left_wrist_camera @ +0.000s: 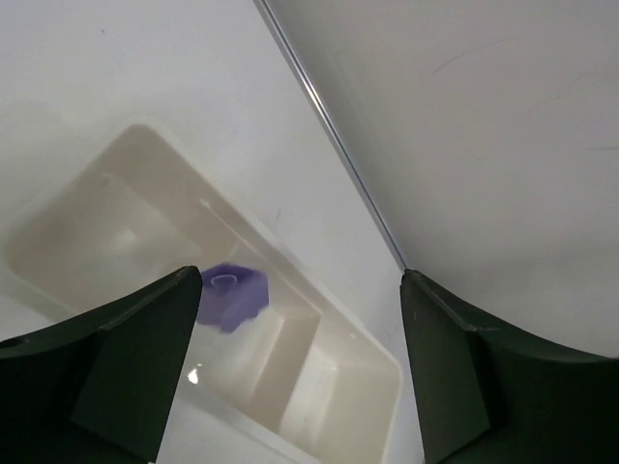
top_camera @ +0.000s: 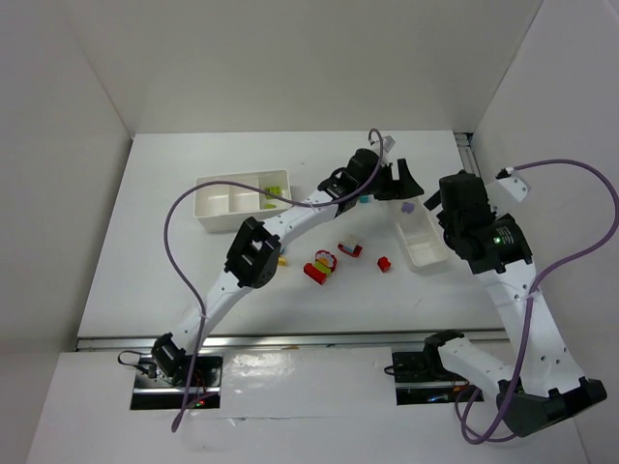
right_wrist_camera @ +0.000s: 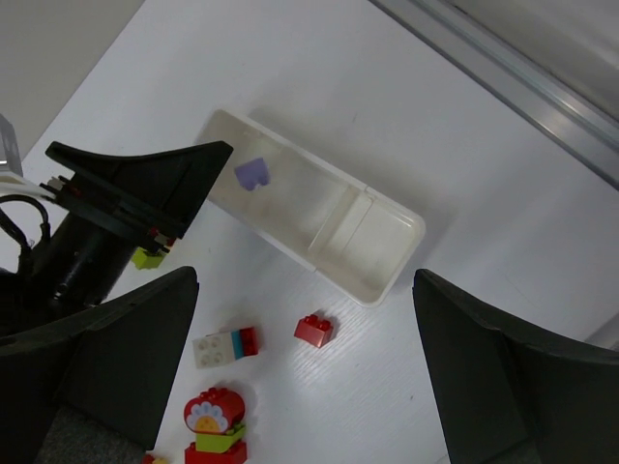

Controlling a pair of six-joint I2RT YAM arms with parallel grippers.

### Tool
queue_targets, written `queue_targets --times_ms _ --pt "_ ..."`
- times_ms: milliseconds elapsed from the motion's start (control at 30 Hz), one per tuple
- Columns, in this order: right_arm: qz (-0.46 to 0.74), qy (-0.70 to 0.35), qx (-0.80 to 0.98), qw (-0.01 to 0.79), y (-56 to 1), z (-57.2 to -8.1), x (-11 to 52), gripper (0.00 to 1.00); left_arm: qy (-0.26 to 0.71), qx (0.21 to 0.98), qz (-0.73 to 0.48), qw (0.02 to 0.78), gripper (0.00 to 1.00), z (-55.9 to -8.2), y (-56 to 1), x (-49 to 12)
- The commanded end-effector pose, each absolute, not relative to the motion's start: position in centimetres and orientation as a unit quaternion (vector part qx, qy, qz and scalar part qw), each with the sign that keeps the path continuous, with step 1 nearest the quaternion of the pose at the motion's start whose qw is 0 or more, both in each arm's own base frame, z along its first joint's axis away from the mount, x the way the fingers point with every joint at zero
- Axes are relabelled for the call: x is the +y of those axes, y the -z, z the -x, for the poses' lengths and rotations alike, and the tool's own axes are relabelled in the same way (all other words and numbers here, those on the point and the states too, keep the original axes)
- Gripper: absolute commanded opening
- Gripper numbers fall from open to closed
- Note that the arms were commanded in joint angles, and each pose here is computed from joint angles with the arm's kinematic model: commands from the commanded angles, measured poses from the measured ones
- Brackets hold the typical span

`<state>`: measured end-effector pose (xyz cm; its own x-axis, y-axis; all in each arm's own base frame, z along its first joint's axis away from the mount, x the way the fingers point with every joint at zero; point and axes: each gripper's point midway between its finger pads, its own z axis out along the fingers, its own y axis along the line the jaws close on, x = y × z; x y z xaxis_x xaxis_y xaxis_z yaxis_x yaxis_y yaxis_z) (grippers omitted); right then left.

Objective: Sort the legos into containers by color

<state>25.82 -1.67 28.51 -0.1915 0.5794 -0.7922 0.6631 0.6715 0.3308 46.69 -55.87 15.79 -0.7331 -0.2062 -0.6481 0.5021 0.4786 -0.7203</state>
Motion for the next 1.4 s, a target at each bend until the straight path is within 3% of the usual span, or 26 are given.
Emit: queue_targets --times_ms 0,33,233,333,400,433,500,533,567,733,867,1033,1167,1367 --pt "-0.403 0.066 0.764 0.499 -29.6 -24.8 -2.8 0.99 0.524 0.761 -0.095 0.371 0.94 -46.8 -17.3 -56.8" --pt "-0.403 0.066 0.764 0.499 -29.6 -24.8 -2.8 0.99 0.526 0.757 -0.102 0.374 1.00 -46.6 -18.1 -56.8" --pt "-0.398 0.039 0.770 0.497 -28.7 -25.6 -1.8 0.99 0.520 0.746 -0.153 0.387 1.00 -44.6 -23.4 -55.4" --pt "-0.391 0.034 0.779 0.490 -27.9 -26.0 -1.3 0.99 0.485 0.762 -0.171 0.394 1.00 -43.8 -26.4 -51.6" --pt "-0.387 0.034 0.787 0.479 -26.6 -26.1 -1.0 0.99 0.451 0.793 -0.162 0.376 1.00 -43.9 -24.1 -47.9" --pt "-0.385 0.024 0.789 0.478 -26.4 -26.4 -0.6 0.99 0.450 0.786 -0.162 0.392 1.00 -43.3 -27.1 -45.9" --pt "-0.381 0.023 0.796 0.469 -25.3 -26.4 -0.3 0.99 0.424 0.813 -0.151 0.369 1.00 -43.0 -25.1 -42.4" --pt "-0.384 0.020 0.796 0.468 -25.0 -26.6 -0.3 0.99 0.422 0.810 -0.153 0.379 1.00 -42.2 -27.2 -41.0" --pt "-0.382 0.014 0.798 0.466 -24.8 -26.7 -0.1 0.99 0.414 0.814 -0.160 0.375 0.95 -41.4 -27.3 -40.3" --pt "-0.285 -0.022 0.861 0.420 -21.0 -28.9 3.5 0.97 0.288 0.864 -0.154 0.382 0.77 -38.7 -24.2 -33.7" --pt "-0.235 -0.068 0.901 0.358 -17.4 -29.1 6.8 0.97 0.187 0.904 -0.108 0.370 0.74 -36.4 -21.0 -27.5" --pt "-0.173 -0.109 0.913 0.354 -16.2 -29.4 9.6 0.97 0.101 0.945 -0.119 0.286 0.70 -32.0 -15.0 -22.4" --pt "-0.140 -0.089 0.940 0.299 -12.9 -28.9 10.7 0.93 0.115 0.943 -0.163 0.266 0.70 -29.2 -14.0 -24.1" --pt "-0.123 -0.044 0.959 0.252 -9.8 -28.6 10.2 0.80 0.131 0.938 -0.165 0.275 0.70 -29.5 -15.2 -25.4"
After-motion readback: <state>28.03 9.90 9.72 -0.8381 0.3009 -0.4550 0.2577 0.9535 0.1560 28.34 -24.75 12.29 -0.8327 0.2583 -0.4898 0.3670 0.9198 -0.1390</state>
